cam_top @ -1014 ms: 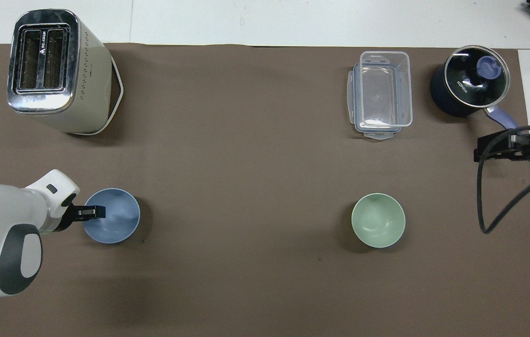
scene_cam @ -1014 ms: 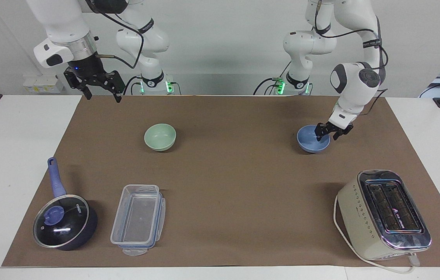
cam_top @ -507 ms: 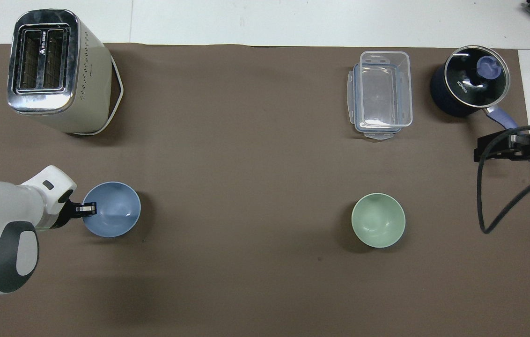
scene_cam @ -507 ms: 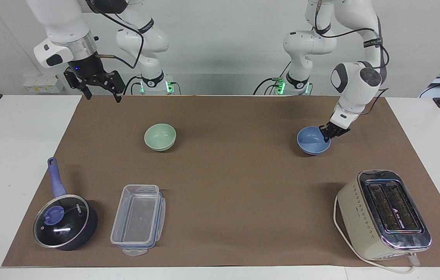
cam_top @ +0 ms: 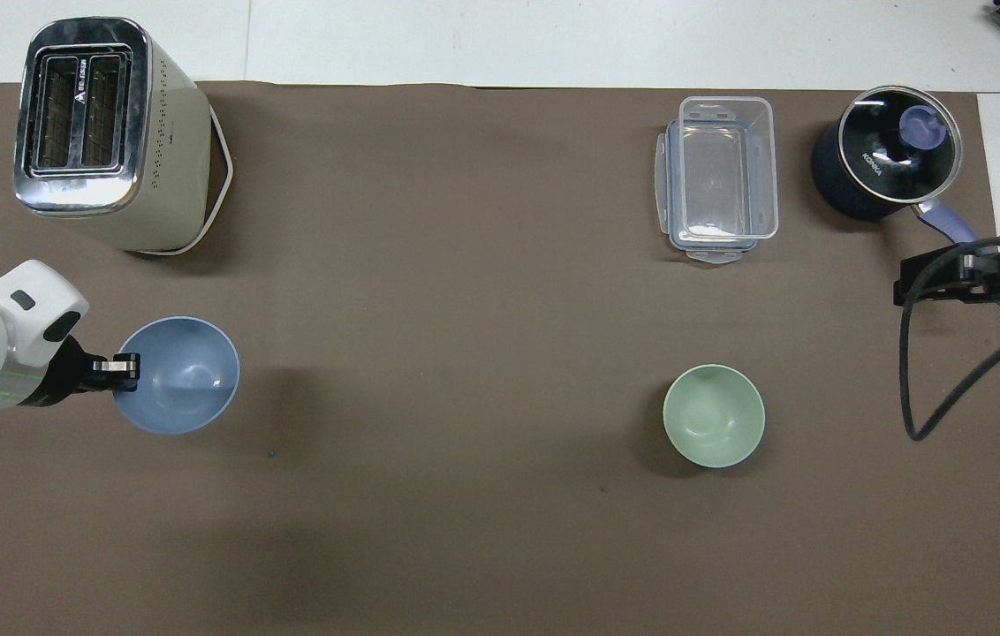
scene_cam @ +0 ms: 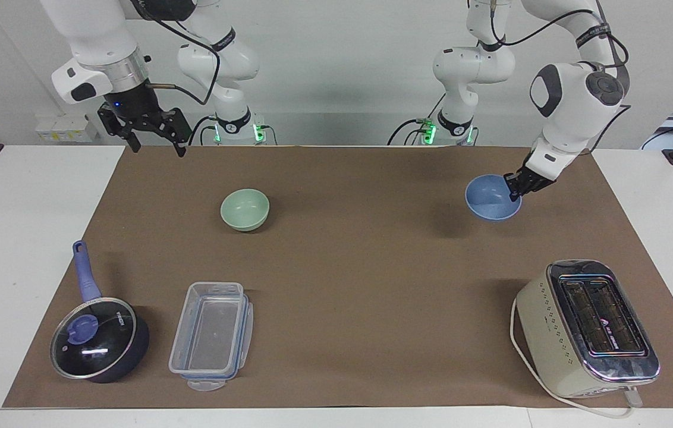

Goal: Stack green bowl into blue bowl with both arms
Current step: 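Slide the blue bowl with the left gripper toward the green bowl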

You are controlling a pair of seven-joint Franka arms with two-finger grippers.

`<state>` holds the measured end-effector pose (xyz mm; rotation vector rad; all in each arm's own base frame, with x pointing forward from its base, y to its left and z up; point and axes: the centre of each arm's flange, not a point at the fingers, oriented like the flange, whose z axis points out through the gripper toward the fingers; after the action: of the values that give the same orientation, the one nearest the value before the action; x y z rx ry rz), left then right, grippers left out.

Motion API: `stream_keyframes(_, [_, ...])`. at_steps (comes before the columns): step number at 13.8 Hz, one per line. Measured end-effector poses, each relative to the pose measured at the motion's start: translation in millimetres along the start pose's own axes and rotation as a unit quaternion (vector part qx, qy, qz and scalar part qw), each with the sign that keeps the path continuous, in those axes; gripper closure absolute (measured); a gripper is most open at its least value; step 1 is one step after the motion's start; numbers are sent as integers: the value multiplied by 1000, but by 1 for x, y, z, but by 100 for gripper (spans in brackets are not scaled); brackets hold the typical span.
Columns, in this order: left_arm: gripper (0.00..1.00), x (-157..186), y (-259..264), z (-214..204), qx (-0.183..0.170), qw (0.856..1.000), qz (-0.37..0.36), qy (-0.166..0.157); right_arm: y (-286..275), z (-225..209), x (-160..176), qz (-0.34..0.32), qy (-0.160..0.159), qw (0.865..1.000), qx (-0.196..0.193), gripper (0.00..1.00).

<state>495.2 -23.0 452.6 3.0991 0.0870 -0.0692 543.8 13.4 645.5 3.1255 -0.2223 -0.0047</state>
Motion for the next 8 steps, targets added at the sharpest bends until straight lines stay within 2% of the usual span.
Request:
stream_keyframes(5, [96, -18, 92, 3, 5, 1000, -16, -1, 0, 0, 0, 0, 0, 1000, 0, 0])
stream_keyframes(8, [96, -38, 149, 5, -5, 1000, -22, -2, 0, 0, 0, 0, 0, 1000, 0, 0])
